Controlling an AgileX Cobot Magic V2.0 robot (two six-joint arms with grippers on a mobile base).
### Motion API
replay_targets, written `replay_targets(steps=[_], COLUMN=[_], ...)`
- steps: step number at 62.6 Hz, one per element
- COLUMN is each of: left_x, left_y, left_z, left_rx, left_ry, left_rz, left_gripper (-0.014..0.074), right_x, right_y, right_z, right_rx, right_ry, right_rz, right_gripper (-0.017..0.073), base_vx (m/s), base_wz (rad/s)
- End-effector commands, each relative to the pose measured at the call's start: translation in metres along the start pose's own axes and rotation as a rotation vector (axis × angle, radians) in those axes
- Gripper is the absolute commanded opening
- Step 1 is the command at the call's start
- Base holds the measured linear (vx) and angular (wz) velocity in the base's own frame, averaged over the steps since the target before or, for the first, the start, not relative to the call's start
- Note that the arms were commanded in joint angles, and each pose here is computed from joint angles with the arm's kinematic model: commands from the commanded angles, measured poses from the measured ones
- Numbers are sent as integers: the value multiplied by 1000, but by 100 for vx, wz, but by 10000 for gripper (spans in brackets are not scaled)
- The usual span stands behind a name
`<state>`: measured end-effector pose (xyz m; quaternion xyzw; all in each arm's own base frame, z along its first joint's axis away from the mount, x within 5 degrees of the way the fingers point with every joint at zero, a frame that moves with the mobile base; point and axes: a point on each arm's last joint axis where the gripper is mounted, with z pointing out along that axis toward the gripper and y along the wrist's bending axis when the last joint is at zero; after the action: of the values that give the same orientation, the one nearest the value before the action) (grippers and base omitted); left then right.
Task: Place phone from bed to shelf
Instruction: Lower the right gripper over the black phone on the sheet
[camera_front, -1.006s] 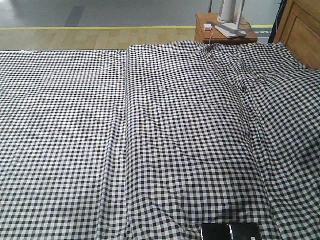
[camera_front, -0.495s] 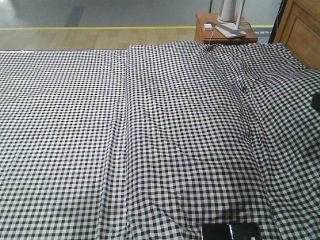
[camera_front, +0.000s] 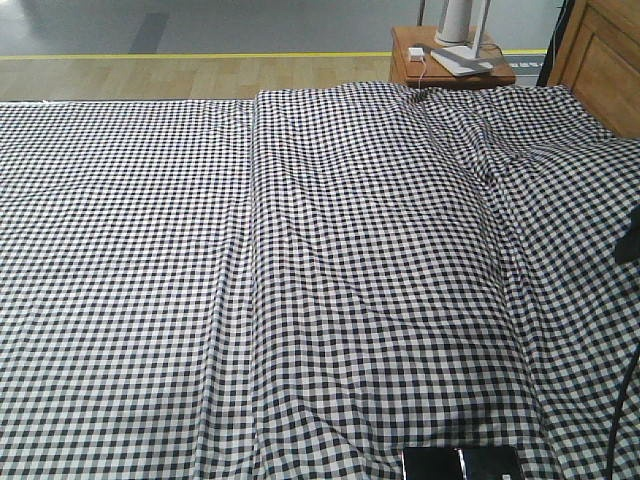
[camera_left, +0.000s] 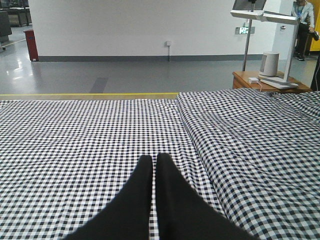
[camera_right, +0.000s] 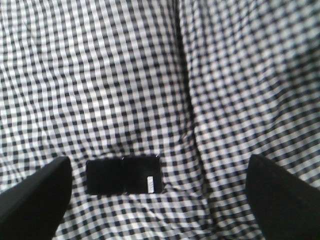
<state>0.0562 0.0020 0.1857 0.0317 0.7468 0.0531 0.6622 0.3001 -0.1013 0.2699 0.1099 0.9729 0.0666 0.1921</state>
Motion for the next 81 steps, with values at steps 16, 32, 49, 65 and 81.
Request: replay_targets(steps=[16, 32, 49, 65, 81], left_x=[-14, -14, -14, -14, -14], left_y=[2, 2, 2, 2, 2], left_z=[-3, -3, -3, -3, -3], left_rx=[-10, -10, -10, -10, -10], left_ry=[-107, -107, -107, -107, -107], left_rz=[-14, -14, -14, -14, -14], left_gripper=[1, 1, 1, 1, 1], right_x=[-7, 22, 53, 74, 96], right_y=[-52, -62, -65, -64, -65], right_z=[98, 178, 233, 261, 284], right_rx=[-308, -465, -578, -658, -701], right_ry=[72, 241, 347, 396, 456], right_rz=[31, -2, 15, 31, 51], right_gripper=[643, 630, 597, 590, 590], base_vx=[0, 0, 0, 0, 0], base_wz=[0, 0, 0, 0, 0])
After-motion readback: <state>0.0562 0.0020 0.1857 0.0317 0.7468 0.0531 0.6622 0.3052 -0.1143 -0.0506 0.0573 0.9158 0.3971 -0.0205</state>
